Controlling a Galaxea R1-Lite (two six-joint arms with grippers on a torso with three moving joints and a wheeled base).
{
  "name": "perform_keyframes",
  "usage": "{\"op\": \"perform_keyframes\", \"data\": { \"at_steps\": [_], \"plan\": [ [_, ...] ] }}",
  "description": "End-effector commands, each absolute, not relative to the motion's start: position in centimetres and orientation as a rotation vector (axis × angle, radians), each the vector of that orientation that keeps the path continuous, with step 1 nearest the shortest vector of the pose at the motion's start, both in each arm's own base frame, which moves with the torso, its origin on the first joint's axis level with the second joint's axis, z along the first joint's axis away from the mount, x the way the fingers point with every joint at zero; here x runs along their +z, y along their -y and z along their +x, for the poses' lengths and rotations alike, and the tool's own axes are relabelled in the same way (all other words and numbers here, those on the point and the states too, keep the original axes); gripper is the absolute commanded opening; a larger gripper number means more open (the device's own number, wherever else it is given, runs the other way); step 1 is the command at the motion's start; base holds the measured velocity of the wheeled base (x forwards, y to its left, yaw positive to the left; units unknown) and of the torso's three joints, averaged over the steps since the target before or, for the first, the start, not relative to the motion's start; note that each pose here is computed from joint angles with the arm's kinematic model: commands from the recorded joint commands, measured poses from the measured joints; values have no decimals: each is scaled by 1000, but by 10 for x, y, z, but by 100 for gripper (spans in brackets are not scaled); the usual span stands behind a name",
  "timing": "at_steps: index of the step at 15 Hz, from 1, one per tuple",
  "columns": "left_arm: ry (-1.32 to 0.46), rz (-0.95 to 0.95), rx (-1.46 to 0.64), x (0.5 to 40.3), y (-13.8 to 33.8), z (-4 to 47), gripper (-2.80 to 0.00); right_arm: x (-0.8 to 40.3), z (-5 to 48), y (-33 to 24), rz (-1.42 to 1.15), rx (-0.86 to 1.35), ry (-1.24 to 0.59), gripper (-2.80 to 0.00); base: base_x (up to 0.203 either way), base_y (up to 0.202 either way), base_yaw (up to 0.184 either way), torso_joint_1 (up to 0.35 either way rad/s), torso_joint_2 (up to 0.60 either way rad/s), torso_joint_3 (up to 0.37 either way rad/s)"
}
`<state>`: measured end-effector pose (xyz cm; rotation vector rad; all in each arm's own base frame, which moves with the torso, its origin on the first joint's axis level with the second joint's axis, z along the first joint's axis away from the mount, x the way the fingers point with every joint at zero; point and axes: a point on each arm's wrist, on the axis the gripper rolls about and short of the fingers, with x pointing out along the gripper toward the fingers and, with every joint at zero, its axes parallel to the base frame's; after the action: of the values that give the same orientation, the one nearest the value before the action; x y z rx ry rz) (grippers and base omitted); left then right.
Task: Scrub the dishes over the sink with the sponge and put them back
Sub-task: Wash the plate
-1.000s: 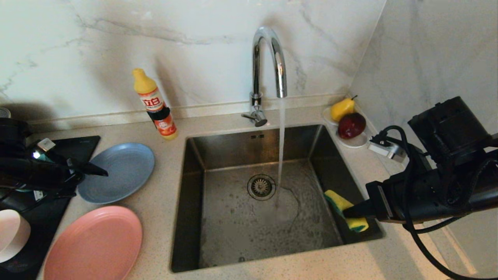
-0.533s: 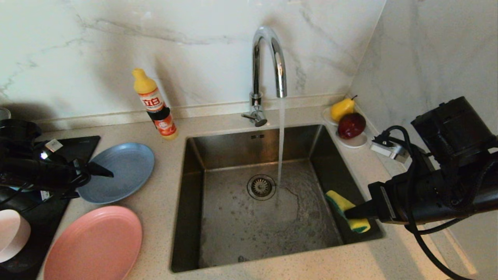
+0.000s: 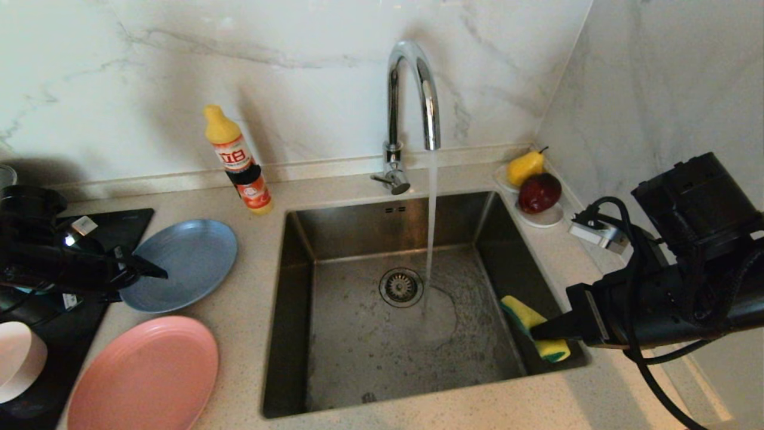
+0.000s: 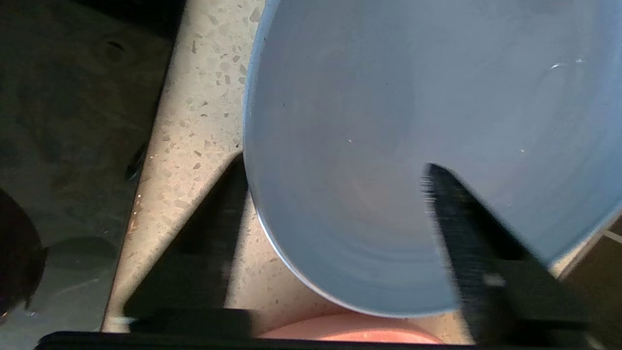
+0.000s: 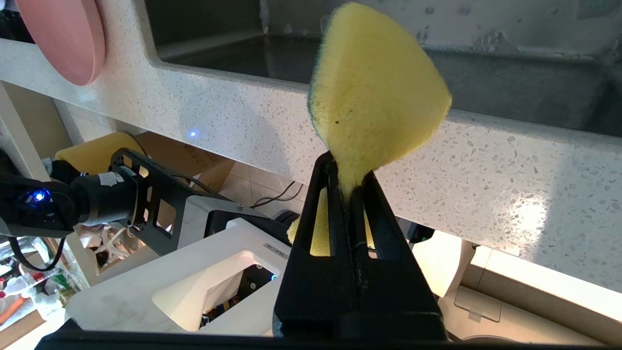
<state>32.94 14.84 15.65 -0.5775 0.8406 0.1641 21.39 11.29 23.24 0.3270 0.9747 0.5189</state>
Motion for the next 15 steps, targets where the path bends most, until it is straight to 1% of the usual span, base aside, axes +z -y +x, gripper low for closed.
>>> {"op": "perform_keyframes", "data": {
  "at_steps": [1, 4, 6, 10, 14, 15],
  "plan": [
    [-855, -584, 167, 151, -150, 332, -280, 230, 214, -113, 328, 518, -987, -280, 0, 0, 0, 0, 0, 0],
    [-859, -577, 177, 149, -151, 333, -280, 223, 213, -112, 328, 511, -1001, -280, 0, 0, 0, 0, 0, 0],
    [-845, -550, 213, 149, -153, 336, -280, 222, 214, -112, 333, 521, -967, -280, 0, 0, 0, 0, 0, 0],
    [-813, -547, 214, 159, -153, 336, -280, 222, 218, -113, 337, 524, -951, -280, 0, 0, 0, 0, 0, 0],
    [-711, -570, 228, 193, -150, 327, -280, 222, 216, -112, 337, 524, -951, -280, 0, 0, 0, 0, 0, 0],
    [-664, -568, 227, 209, -149, 324, -280, 222, 216, -112, 338, 525, -949, -280, 0, 0, 0, 0, 0, 0]
  ]
}}
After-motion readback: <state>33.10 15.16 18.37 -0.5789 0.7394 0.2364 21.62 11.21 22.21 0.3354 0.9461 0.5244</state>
